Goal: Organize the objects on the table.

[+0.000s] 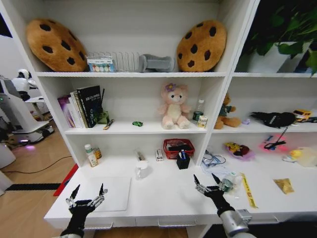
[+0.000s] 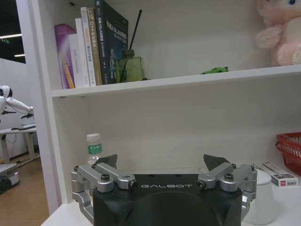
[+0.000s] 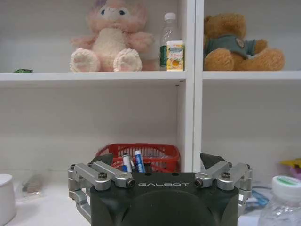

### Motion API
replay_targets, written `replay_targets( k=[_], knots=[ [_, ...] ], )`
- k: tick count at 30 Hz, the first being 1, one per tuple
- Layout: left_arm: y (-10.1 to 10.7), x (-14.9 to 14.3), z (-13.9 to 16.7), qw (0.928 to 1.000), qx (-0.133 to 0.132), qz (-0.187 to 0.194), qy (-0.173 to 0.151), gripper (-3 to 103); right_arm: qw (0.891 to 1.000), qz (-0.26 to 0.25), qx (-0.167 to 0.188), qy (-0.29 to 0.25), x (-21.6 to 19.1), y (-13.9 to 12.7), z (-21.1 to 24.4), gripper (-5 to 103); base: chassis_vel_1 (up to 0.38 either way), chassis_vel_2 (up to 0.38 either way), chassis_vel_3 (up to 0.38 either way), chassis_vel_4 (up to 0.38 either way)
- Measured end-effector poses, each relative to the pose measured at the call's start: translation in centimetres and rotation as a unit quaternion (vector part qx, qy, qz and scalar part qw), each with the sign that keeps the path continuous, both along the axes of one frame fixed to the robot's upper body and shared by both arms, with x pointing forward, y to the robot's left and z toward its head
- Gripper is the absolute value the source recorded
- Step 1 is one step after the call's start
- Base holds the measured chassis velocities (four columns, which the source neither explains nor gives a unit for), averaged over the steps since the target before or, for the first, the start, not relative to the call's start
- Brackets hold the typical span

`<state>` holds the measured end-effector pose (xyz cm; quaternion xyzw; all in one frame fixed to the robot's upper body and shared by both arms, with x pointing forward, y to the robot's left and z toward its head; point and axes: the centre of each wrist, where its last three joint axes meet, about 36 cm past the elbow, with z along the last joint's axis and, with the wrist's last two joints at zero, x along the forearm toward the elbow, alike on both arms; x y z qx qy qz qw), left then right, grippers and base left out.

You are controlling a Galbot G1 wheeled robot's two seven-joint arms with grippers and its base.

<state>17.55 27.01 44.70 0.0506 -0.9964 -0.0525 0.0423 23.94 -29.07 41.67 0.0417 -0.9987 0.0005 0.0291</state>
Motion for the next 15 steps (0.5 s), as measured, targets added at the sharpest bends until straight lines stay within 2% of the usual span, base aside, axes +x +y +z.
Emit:
replay_targets(
  k=[10,15],
  knots=[
    [-0.01,0.00,-0.02,1.0000,0.000,0.000,0.000,100,1.000,-0.010,-0.002,-0.026,0.03,0.36,-0.05,100,-0.219,-0.215,0.214,0.226],
    [-0.01,0.00,-0.03,1.0000,0.000,0.000,0.000,100,0.999,-0.028,0.022,-0.026,-0.04,0.03,0.07,100,-0.108,-0.124,0.115,0.102]
  ],
)
